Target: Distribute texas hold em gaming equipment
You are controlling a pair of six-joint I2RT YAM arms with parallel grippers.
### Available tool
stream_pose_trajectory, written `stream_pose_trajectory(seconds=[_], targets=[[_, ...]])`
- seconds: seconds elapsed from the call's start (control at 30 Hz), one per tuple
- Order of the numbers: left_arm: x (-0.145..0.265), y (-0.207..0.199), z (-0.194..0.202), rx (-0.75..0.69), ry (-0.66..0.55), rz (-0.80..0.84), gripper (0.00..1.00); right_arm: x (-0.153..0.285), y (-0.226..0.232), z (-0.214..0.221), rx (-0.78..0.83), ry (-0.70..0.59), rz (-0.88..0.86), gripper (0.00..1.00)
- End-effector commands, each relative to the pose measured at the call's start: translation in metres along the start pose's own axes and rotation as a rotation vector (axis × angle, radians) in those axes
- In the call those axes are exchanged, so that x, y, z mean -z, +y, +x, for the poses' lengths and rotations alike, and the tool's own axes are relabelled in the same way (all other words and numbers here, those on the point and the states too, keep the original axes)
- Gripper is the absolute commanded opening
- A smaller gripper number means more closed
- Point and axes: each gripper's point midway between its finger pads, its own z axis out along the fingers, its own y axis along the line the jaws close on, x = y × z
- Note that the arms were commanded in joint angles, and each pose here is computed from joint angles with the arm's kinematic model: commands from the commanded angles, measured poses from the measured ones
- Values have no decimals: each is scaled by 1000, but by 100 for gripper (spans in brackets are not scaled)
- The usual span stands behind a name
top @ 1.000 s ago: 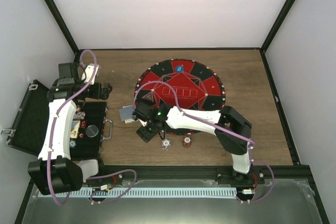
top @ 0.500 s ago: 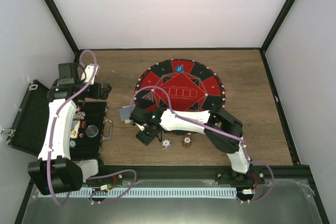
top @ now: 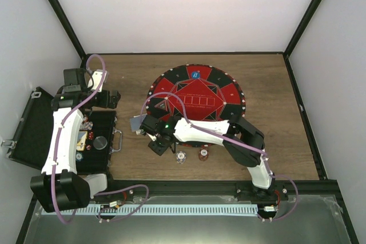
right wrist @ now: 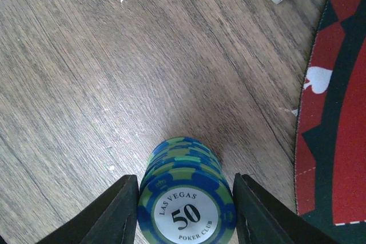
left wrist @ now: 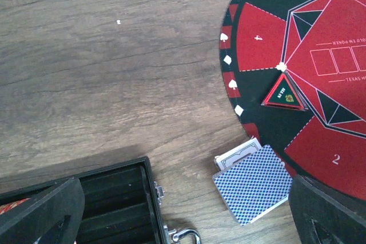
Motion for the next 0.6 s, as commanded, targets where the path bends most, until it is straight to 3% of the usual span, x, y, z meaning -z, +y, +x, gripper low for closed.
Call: stream_pose_trajectory(seconds=[0.0, 0.57], targets=[[5, 2, -2, 2, -15, -14, 100, 4, 3, -11, 17, -22, 17, 48], [7, 3, -3, -3, -17, -17, 100, 2, 11, -9, 49, -20, 39, 49]])
